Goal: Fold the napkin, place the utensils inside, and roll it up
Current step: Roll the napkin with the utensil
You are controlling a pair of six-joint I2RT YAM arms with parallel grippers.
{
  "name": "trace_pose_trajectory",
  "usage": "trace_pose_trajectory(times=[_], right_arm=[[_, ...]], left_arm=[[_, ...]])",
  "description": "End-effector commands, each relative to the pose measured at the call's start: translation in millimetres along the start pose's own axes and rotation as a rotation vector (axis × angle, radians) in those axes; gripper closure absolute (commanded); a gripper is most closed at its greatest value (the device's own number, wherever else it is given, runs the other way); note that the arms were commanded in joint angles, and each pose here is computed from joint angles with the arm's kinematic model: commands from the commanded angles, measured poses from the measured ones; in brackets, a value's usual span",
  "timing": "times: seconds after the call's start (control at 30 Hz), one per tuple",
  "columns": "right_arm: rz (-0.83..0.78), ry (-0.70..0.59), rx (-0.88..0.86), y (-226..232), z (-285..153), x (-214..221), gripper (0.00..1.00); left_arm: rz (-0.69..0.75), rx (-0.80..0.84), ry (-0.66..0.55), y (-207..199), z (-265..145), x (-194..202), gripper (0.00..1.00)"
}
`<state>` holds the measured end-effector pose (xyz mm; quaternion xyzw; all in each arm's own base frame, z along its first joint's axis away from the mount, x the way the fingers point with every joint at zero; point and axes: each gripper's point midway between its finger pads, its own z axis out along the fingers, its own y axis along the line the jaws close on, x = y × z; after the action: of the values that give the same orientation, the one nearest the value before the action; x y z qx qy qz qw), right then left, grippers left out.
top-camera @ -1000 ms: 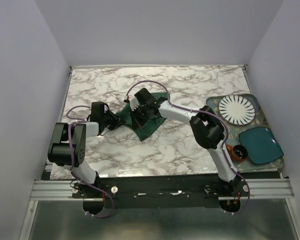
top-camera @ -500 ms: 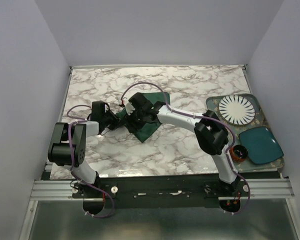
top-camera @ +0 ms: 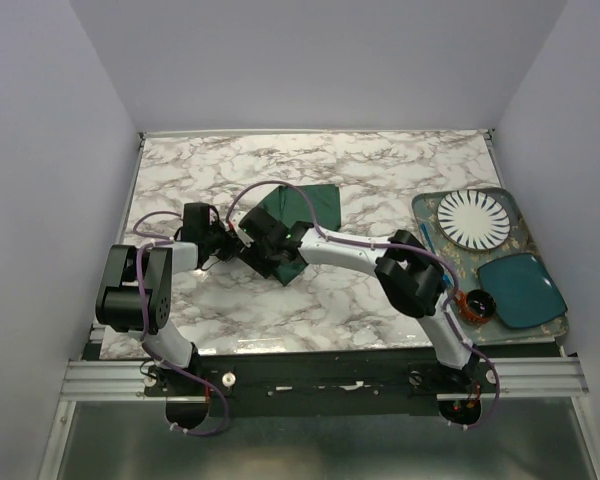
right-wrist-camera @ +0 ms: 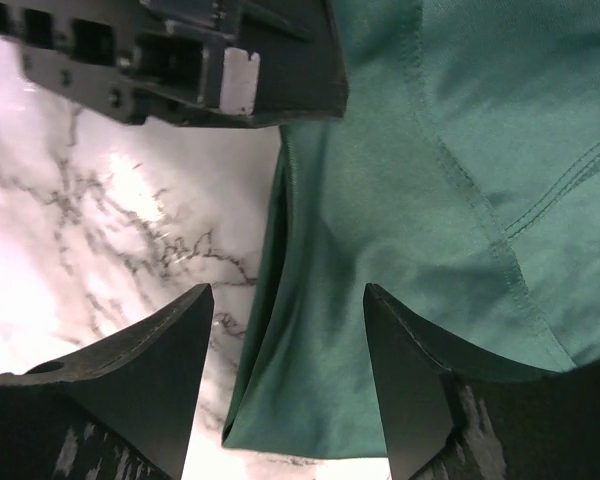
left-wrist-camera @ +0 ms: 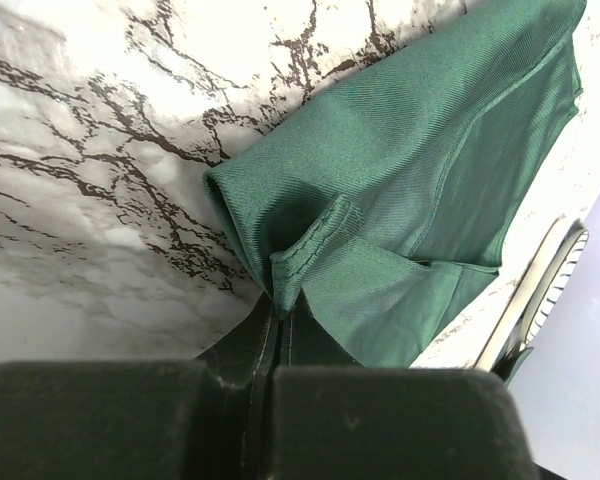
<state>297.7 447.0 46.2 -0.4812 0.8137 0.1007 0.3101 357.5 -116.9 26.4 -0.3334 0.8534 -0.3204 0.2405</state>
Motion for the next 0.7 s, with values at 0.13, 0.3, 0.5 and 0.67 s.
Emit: trace_pose_trajectory(times=[0.13, 0.3, 0.5, 0.67], right_arm=[[-0.029, 0.03, 0.086, -5, 24, 14, 0.37], [-0.02, 0.054, 0.141, -13, 31, 22, 0.53], [-0.006, 0.032, 0.031, 2, 25, 16, 0.93], [0.044, 0.004, -0.136, 15, 15, 6, 1.0]], left_arm=[[-0.043, -0.072, 0.02, 12, 3, 3, 1.0], [-0.049, -0.075, 0.025, 12, 4, 4, 1.0], [0.013, -0.108, 0.004, 11, 1, -7, 1.0], [0.072, -0.13, -0.01, 6, 0, -14, 0.96]])
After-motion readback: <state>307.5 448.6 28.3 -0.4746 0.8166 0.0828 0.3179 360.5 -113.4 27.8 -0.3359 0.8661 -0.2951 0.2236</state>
